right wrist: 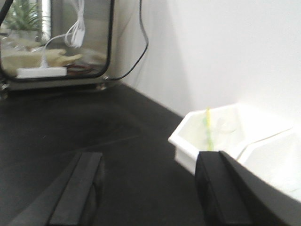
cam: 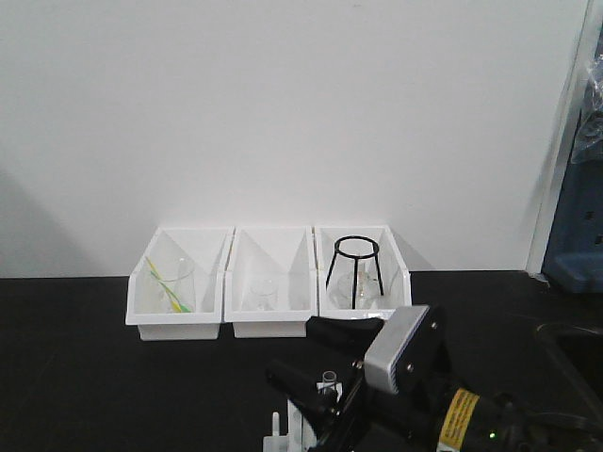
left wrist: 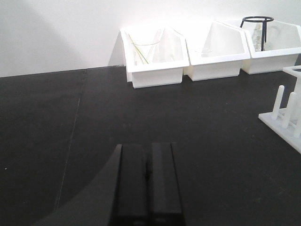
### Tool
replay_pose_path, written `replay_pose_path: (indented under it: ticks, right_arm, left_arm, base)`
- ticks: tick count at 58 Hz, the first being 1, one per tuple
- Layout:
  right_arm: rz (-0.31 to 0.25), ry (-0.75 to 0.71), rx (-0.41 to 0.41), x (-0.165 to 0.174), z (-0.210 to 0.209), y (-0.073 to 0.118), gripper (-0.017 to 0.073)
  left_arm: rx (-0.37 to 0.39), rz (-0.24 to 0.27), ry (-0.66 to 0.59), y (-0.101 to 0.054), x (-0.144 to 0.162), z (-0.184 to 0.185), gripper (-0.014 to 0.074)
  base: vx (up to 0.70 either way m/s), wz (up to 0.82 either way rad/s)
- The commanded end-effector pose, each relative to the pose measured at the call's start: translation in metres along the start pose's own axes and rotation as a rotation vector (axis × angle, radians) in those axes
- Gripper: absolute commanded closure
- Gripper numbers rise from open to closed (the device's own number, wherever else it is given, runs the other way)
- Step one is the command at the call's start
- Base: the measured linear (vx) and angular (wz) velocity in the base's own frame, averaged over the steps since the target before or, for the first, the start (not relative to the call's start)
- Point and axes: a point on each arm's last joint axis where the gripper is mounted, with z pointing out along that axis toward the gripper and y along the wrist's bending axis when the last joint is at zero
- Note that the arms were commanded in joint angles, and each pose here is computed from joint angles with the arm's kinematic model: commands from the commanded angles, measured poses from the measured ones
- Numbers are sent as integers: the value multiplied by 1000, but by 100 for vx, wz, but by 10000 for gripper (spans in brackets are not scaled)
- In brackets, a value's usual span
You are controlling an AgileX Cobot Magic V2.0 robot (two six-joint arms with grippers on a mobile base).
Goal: Flip and reinsert test tube from rack
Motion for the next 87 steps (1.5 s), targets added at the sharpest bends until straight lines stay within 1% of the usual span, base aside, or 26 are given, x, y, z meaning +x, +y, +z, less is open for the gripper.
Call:
replay_pose_path:
  ticks: [1, 4, 6, 10, 13, 14, 17, 19, 26, 30, 39, 51, 66, 68, 70, 73, 77, 83, 84, 85, 86, 87]
  right_arm:
    - [2, -93, 93, -54, -19, -5, 153]
    - [30, -46, 152, -66, -32, -6, 212]
    - [51, -10, 200, -75, -41, -6, 267]
    - [94, 61, 303, -88, -63, -7, 414]
    - [125, 119, 389, -96, -81, -7, 553]
    - [141, 138, 422, -98, -87, -7, 578]
    - [178, 167, 479, -100, -103, -4, 575]
    - [192, 175, 497, -98, -114, 1, 574]
    - [180, 168, 482, -74, -150, 26, 571]
    - [158, 162, 467, -59, -167, 39, 570]
    - [147, 144, 472, -41, -191, 55, 570]
    - [154, 169, 470, -17, -203, 66, 570]
    - [177, 249, 467, 9, -207, 71, 570]
    - [186, 248, 468, 11, -208, 72, 570]
    - [179, 248, 475, 13, -211, 73, 570]
    - [167, 233, 497, 13, -216, 73, 570]
    - [158, 195, 553, 15, -225, 73, 570]
    - [142, 115, 683, 17, -241, 73, 570]
    - [152, 101, 702, 18, -244, 73, 570]
    - [140, 90, 727, 19, -247, 73, 570]
    - [147, 76, 745, 20, -249, 74, 570]
    - [139, 64, 768, 22, -251, 75, 570]
  left_arm:
    - [13, -13, -91, -1, -9, -1, 599]
    - [13, -13, -91, -1, -9, -1, 599]
    - [13, -13, -91, -1, -9, -1, 599]
    - [13, -13, -91, -1, -9, -1, 599]
    - [13, -13, -91, -1, -9, -1, 599]
    - [13, -13, -91, -1, -9, -1, 599]
    - [13, -13, -91, -1, -9, -1, 599]
    - [13, -13, -91, -1, -9, -1, 599]
    - [13, -13, -91, -1, -9, -1, 599]
    - [13, -13, -91, -1, -9, -1, 599]
    - [13, -13, -91, -1, -9, -1, 599]
    - [13, -13, -91, -1, -9, -1, 599]
    - [13, -13, -91, -1, -9, -1, 599]
    - [13, -13, -91, -1, -9, -1, 599]
    - [13, -13, -91, -1, -9, -1, 599]
    - [13, -13, -91, -1, -9, -1, 599]
    - [13, -13, -91, -1, -9, -1, 599]
    - [13, -13, -91, -1, -9, -1, 599]
    - [13, -13, -91, -1, -9, -1, 599]
    - [13, -13, -91, -1, -9, -1, 599]
    - [13, -13, -91, -1, -9, -1, 599]
    - [13, -13, -91, -1, -9, -1, 599]
  base:
    - [0, 0]
    - [0, 0]
    - [0, 0]
    - [0, 0]
    - [0, 0]
    - [0, 0]
    - [0, 0]
    - [0, 0]
    - [0, 0]
    - [0, 0]
    - [0, 0]
    - [0, 0]
    - [0, 0]
    - [0, 0]
    - [0, 0]
    - [0, 0]
    - [0, 0]
    - [0, 0]
    - [0, 0]
    - [0, 0]
    - [0, 0]
    - [0, 0]
